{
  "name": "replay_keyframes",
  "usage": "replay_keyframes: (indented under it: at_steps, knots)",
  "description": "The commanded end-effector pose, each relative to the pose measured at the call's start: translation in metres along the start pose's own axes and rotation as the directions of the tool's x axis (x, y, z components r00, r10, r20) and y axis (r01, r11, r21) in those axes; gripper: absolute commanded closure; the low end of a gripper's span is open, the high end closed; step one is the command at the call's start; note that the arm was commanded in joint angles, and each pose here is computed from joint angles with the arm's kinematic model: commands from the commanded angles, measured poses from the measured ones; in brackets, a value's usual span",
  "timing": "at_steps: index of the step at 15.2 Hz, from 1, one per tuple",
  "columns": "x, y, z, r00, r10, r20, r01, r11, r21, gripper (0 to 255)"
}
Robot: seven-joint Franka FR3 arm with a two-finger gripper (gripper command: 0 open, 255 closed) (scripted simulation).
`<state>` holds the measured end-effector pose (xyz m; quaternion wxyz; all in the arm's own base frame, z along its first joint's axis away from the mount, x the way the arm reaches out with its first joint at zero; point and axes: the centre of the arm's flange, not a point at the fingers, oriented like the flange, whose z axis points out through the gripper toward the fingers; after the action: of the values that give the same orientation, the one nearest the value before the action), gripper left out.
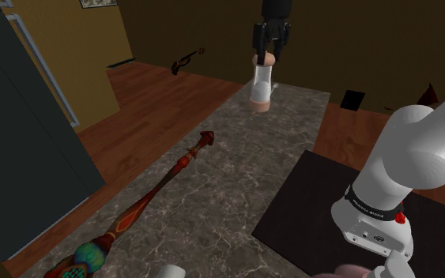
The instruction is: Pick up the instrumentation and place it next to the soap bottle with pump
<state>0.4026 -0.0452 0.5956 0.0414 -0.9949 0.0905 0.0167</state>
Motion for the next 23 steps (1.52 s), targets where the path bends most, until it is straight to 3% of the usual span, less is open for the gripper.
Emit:
replay_keyframes:
  at_steps: [1, 15, 23]
  knots:
    - [0.000, 0.000, -0.011, 1.000, 0.000, 0.000, 0.000, 1.000, 0.000, 255]
    - [-0.003, -0.006, -0.085, 1.000, 0.000, 0.000, 0.000, 1.000, 0.000, 255]
    - [-0.097, -0.053, -0.077, 1.000, 0.000, 0.000, 0.000, 1.000, 0.000, 255]
